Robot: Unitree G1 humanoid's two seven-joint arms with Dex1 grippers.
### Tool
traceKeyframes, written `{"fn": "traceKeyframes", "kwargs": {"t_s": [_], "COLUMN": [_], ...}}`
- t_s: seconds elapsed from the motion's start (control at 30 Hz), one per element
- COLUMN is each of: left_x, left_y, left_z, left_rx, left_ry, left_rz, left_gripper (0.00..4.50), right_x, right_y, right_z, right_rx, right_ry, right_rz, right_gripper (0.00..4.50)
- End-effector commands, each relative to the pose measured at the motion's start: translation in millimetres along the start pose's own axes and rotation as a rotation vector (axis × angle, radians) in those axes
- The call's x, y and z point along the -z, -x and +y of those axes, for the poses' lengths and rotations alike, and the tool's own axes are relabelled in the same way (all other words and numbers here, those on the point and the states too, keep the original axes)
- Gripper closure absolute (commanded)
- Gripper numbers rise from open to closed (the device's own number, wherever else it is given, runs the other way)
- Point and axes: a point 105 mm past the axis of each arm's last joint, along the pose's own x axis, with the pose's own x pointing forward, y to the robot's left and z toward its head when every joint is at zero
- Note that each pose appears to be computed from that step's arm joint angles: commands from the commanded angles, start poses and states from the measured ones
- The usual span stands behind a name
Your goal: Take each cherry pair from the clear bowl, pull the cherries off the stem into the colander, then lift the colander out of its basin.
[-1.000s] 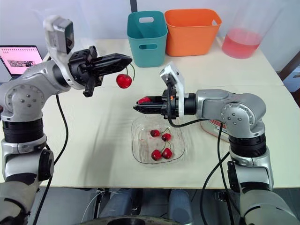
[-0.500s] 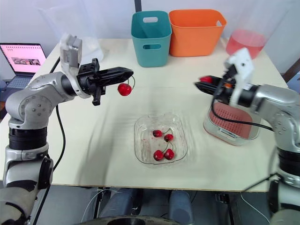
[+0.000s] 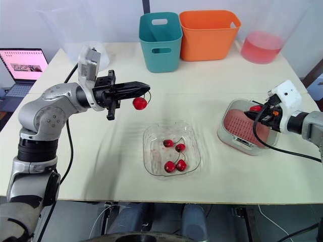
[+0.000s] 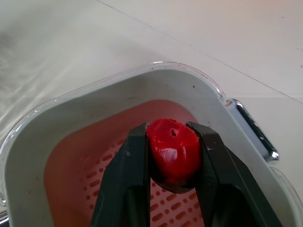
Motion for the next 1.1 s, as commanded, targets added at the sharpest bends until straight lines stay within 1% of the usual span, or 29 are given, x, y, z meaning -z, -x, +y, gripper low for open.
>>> {"fn": "traceKeyframes", "kwargs": {"t_s": [0.03, 0.07, 0.13, 0.2, 0.3, 0.4, 0.47, 0.53, 0.57, 0.67, 0.7, 0.87, 1.0, 1.1], "left_x": [-10.2, -10.7, -12.6, -16.1, -20.6, -34.7, -45.2, -52.2, -53.9, -55.6, -55.0, -49.2, -46.9, -45.9], "left_y": [2.2, 2.9, 3.8, 4.7, 6.1, 7.2, 6.7, 4.6, 3.2, -0.6, -1.1, -0.3, 0.6, 1.6], "left_z": [-1.6, -1.7, -1.7, -1.0, 0.7, 1.3, -2.3, -6.7, -8.9, -15.0, -16.2, -16.7, -16.6, -15.1], "left_rx": [0.001, 0.0, -0.002, -0.006, -0.012, -0.008, 0.019, 0.043, 0.054, 0.08, 0.084, 0.072, 0.063, 0.052], "left_ry": [-0.044, -0.044, -0.042, -0.038, -0.041, -0.032, -0.013, -0.01, -0.014, -0.012, -0.009, 0.001, 0.003, 0.003], "left_rz": [-0.018, -0.019, -0.023, -0.034, -0.042, -0.087, -0.12, -0.134, -0.134, -0.134, -0.132, -0.12, -0.118, -0.119], "left_gripper": [4.5, 4.5, 4.5, 4.5, 4.5, 4.5, 4.5, 4.5, 4.5, 4.5, 4.5, 4.5, 4.5, 4.5], "right_x": [-13.2, -15.2, -21.7, -34.5, -53.3, -86.0, -104.7, -113.3, -116.3, -131.9, -136.4, -153.1, -161.8, -163.6], "right_y": [3.9, 4.8, 7.3, 10.1, 10.9, 4.9, -8.7, -30.3, -35.6, -42.0, -44.1, -44.3, -40.2, -36.3], "right_z": [-4.5, -5.3, -7.1, -7.5, 7.6, 50.5, 89.5, 118.1, 132.4, 176.0, 184.1, 208.6, 216.3, 222.5], "right_rx": [0.015, 0.016, 0.018, 0.013, -0.074, -0.29, -0.448, -0.492, -0.531, -0.696, -0.72, -0.797, -0.84, -0.867], "right_ry": [0.04, 0.043, 0.044, 0.024, 0.003, -0.054, -0.105, -0.115, -0.118, -0.193, -0.22, -0.286, -0.333, -0.326], "right_rz": [-0.04, -0.045, -0.068, -0.119, -0.179, -0.312, -0.386, -0.394, -0.401, -0.478, -0.499, -0.562, -0.598, -0.599], "right_gripper": [1.41, 0.85, 0.02, 0.02, 0.02, 0.02, 0.02, 0.02, 0.02, 0.02, 0.02, 0.02, 0.02, 0.02]}}
